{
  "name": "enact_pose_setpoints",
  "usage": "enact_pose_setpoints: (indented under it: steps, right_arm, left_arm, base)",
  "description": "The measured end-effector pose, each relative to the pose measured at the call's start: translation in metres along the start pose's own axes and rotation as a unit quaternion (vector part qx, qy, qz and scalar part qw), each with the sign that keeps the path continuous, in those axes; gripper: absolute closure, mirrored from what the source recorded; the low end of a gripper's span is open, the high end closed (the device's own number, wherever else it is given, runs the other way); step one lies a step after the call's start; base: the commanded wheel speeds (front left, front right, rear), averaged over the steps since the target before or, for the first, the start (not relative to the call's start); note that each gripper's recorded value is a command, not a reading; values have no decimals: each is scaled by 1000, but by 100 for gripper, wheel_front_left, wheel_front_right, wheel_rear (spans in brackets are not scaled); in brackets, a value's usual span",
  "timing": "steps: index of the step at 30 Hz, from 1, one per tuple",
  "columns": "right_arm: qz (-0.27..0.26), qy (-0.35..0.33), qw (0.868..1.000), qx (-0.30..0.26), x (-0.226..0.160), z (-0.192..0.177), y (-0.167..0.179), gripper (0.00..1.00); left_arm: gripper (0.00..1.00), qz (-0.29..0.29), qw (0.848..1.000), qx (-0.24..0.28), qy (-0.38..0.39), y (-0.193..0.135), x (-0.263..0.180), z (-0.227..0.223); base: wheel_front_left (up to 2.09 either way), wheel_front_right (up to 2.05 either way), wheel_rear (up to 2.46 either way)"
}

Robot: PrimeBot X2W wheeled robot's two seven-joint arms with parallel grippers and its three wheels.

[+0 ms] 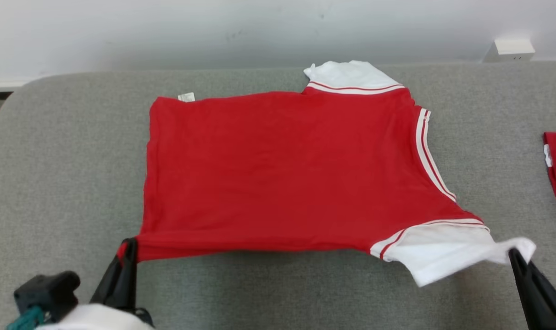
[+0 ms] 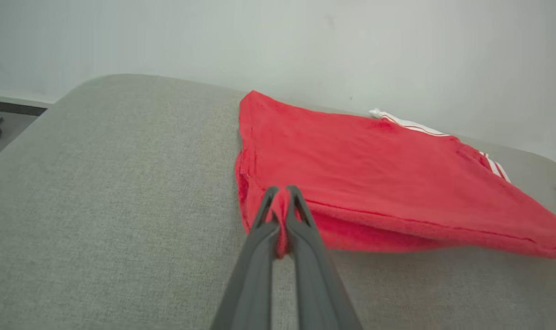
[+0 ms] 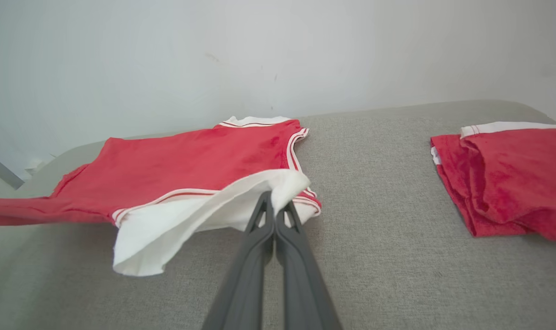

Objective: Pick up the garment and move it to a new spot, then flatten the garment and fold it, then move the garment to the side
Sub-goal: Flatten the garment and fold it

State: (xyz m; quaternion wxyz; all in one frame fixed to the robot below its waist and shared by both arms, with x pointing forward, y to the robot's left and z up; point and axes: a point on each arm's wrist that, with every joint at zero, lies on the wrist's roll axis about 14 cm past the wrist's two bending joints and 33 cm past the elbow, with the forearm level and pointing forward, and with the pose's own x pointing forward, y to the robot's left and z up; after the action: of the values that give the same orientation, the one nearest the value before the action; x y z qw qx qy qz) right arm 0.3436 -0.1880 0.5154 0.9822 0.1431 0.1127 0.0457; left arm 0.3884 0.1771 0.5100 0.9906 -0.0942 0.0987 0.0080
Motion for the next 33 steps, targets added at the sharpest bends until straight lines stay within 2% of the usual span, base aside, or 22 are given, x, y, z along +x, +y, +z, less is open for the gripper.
enact_pose_setpoints:
  steps: [8, 15, 22, 23, 24, 25, 29, 33]
  right_arm:
    - [27, 28, 999, -2, 69, -14, -10, 100]
    - [63, 53, 997, -9, 139, -32, -8, 100]
    - [71, 78, 994, -17, 173, -55, -13, 100]
    - [72, 78, 994, -17, 176, -57, -13, 94]
    - [74, 76, 994, -19, 178, -59, -13, 59]
    - [78, 68, 994, -18, 179, -59, -10, 0]
    - [90, 18, 996, -19, 179, -48, -4, 0]
    - [78, -47, 995, -50, 173, -23, -15, 0]
  left_arm:
    - [100, -24, 992, -43, 113, 1, 51, -56]
    - [100, -26, 989, -38, 142, 13, 96, -74]
    - [100, -30, 988, -28, 152, 15, 107, -87]
    - [100, -35, 987, -28, 154, 12, 106, -90]
    - [68, -36, 987, -28, 151, 11, 106, -90]
    - [0, -38, 988, -27, 147, 10, 106, -90]
    - [0, -34, 992, -36, 119, 10, 103, -85]
    - [0, -5, 1000, -26, 17, 16, 97, -54]
  base:
    - [0, 0, 0]
    - [0, 0, 0]
    - [0, 0, 0]
    - [0, 0, 0]
    - [0, 0, 0]
    - [0, 0, 0]
    - [0, 0, 0]
    - [0, 0, 0]
